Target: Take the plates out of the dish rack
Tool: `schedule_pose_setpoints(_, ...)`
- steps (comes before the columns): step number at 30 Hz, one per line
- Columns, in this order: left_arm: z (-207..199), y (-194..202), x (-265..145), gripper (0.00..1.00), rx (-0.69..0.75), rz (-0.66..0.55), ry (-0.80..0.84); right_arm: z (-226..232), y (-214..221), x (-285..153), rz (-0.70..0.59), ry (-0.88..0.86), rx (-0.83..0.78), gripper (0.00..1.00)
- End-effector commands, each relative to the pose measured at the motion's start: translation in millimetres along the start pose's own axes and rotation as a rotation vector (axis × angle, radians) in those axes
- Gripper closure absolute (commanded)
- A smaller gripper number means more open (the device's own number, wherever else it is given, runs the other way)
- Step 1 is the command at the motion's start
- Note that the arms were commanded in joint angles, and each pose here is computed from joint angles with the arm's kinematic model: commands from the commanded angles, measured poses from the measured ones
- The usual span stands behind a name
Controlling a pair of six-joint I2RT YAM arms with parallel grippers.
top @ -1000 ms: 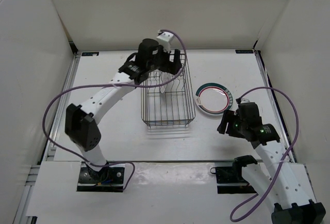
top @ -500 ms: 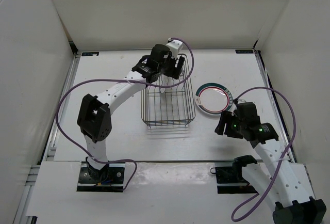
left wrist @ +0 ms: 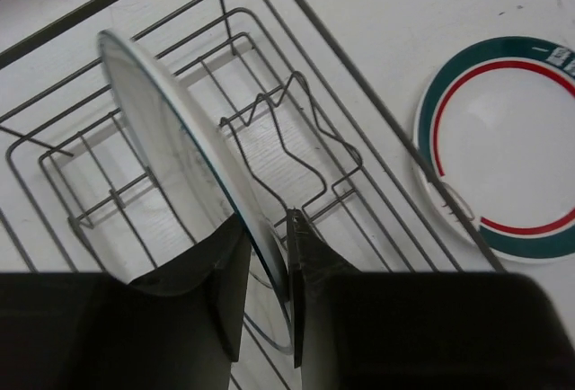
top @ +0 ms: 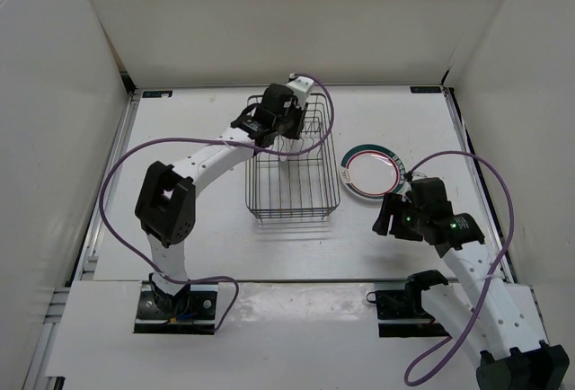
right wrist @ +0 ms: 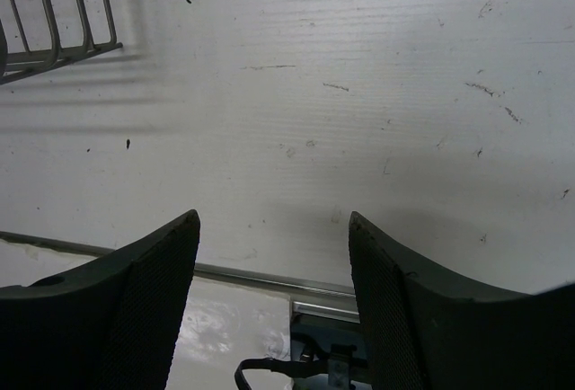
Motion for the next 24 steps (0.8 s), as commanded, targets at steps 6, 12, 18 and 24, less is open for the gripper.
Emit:
schedule_pose_setpoints(6, 4, -36, -31, 0.93, -0.052, -0.121, 0.001, 4, -3, 3, -0.007, -0.020, -0.024, 0.30)
schedule_pose_setpoints(12, 4, -80, -82, 0.98, -0.144, -0.381, 0.010, 3, -2, 4, -0.004, -0.015, -0.025, 0.30)
schedule_pose_setpoints(18, 9, -108, -130, 1.00, -0.209, -0.545, 0.000, 3, -2, 4, 0.001, -0.012, -0.024, 0.30)
schedule_pose_setpoints(24, 23, -128, -188, 1.00, -0.044, -0.572, -0.080, 2, -2, 4, 0.003, -0.010, -0.023, 0.30)
Point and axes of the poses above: each gripper's point midway between its finger pads, its own x axis out along the fingers, its own z axis along the line the jaws close on, y = z × x, the point moved 1 cm from there along -x, back along the fingers, and after that the axes turned 8 degrees about x, right-handed, at the moved point
